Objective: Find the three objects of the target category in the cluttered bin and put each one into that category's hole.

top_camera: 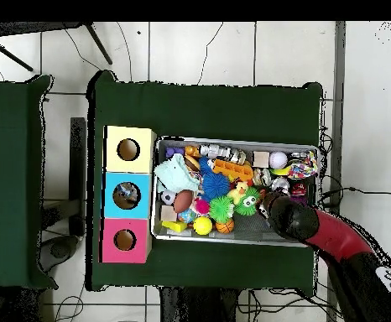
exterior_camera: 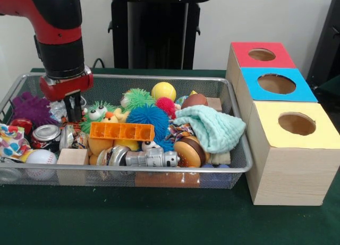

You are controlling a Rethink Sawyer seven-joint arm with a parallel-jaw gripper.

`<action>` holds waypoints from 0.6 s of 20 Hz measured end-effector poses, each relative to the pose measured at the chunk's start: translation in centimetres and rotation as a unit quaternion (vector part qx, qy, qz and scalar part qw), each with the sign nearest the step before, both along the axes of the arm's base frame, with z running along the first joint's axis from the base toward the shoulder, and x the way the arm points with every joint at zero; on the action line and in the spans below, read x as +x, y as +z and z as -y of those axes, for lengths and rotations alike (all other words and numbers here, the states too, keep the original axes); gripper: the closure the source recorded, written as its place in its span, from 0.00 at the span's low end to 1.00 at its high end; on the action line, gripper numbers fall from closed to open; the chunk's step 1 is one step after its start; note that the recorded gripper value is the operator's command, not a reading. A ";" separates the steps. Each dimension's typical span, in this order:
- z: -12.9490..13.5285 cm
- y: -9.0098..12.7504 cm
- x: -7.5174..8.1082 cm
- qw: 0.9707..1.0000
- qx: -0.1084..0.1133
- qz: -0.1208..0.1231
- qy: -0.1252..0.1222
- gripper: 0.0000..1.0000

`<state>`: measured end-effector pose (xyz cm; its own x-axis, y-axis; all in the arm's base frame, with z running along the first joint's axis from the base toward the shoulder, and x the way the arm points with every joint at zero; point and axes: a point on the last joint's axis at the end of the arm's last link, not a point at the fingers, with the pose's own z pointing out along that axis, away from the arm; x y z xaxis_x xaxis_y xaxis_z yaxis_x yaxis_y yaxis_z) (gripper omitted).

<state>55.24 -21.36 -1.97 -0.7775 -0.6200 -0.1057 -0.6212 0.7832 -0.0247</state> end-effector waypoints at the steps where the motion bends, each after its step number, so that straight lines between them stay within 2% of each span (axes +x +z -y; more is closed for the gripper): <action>1: -0.2 0.1 0.2 1.000 0.002 0.003 -0.001 1.00; 7: -3.0 2.0 3.0 0.999 0.026 0.029 -0.007 1.00; 12: -4.8 2.9 4.4 0.998 0.041 0.044 -0.005 1.00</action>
